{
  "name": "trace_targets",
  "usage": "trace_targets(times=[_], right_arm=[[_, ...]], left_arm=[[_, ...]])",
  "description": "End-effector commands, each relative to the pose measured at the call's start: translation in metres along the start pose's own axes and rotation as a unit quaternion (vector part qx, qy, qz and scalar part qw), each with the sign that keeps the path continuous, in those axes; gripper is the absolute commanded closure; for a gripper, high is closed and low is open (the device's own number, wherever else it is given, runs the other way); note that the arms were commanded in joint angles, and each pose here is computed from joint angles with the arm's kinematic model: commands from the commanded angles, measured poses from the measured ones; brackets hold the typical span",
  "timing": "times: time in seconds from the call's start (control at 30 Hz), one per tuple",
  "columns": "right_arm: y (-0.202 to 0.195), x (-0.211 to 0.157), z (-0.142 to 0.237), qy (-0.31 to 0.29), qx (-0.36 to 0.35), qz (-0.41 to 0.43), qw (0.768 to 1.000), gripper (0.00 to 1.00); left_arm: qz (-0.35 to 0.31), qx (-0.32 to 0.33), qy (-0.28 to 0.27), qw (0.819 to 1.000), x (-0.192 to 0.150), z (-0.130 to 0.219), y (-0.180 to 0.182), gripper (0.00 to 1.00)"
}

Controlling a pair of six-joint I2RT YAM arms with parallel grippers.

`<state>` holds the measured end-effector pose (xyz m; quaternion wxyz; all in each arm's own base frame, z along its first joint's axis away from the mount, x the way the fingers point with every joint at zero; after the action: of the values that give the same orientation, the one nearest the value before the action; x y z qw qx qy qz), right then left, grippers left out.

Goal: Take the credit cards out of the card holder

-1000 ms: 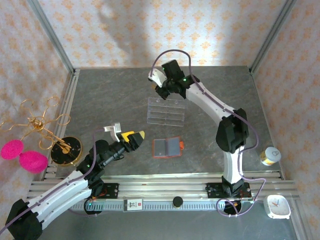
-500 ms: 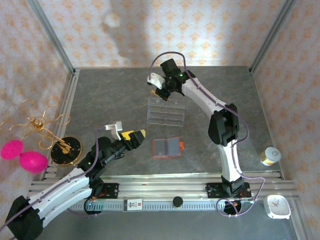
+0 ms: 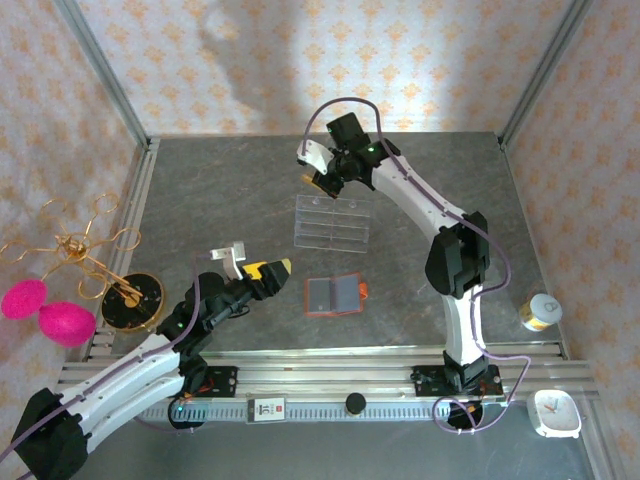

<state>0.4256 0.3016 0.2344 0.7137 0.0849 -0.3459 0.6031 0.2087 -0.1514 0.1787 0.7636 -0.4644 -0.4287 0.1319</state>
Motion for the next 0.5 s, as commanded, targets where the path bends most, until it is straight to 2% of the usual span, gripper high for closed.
trace_targets(times=[0.0,0.47], right_arm=[[-0.001,-0.005,0.003,0.003,0.0,-0.004,1.0,1.0],[0.004,-0.018,-0.016,0.017,0.042,-0.006,0.999,1.0]], left_arm=[[-0.003,-0.014,-0.016,1.0,0.007,-0.001,-0.004,0.01],[-0.001,-0.008,-0.015,1.0,0.007,-0.003,0.0,0.01]])
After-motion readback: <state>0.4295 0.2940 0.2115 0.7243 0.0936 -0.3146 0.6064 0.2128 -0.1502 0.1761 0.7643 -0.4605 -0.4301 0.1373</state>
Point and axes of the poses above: each hand's point on the last joint's axis, 136 mm out from that joint toward the fingers, its own z axis back along the fingers, its own y axis along the line the jaws close on, x = y × z, the point moved 4 cm from there along z, back along the fingers, and after that the axes turned 8 degrees about z, right-handed, at the moved point
